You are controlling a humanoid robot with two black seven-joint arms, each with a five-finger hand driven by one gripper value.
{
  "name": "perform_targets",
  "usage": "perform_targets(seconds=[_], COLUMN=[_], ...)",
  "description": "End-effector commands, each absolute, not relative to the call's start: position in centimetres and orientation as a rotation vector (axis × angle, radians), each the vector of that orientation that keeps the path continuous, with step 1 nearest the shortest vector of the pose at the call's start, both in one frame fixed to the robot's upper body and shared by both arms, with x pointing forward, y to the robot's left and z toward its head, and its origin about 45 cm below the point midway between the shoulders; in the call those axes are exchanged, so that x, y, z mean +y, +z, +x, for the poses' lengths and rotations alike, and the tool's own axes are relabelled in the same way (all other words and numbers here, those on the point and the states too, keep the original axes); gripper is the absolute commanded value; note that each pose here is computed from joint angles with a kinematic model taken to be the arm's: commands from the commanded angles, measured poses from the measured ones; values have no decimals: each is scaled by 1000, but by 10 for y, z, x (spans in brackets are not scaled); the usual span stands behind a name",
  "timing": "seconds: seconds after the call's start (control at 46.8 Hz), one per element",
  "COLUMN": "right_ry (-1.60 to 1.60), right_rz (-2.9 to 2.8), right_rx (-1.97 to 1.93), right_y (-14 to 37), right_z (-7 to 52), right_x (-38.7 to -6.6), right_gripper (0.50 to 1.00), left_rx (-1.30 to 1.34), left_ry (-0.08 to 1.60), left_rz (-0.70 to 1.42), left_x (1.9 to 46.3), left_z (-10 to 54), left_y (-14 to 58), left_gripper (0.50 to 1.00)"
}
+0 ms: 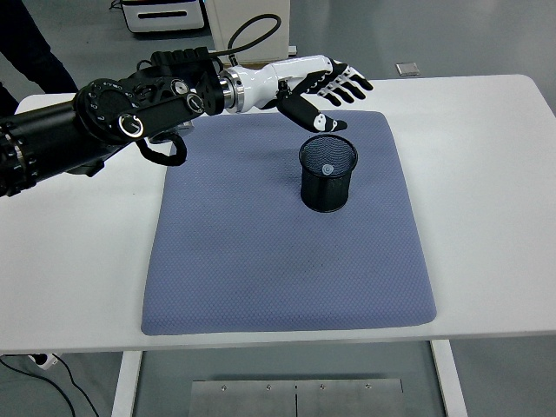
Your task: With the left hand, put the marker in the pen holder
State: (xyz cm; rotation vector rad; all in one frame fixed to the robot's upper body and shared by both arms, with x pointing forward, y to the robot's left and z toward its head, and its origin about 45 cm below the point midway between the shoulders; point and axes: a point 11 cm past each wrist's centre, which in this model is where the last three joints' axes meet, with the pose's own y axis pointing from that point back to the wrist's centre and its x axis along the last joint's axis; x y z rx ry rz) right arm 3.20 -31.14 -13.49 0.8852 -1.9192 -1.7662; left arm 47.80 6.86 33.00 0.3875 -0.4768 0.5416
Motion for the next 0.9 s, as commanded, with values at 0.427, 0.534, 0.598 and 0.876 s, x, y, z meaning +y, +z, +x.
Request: perform_targets(seconds=[0.427, 0.534, 0.598, 0.876], right_ry=[-1766, -1766, -1766, -1766], right_rz=[885, 885, 885, 885], right_rx=[-1919, -1919, -1919, -1919], right_y=[-135, -135, -135, -135], right_z=[32, 32, 32, 32], right_x=[-311, -311, -311, -311], right_gripper=[1000, 1000, 1000, 1000], left_rx=[-303, -275, -259, -28], left_ry=[780, 824, 856, 1059], left_rz=[243, 202, 160, -91], left_x=[115, 123, 129, 178], left_z=[502, 506, 509, 510], left_y=[325, 326, 330, 305], left_gripper=[1000, 1000, 1000, 1000])
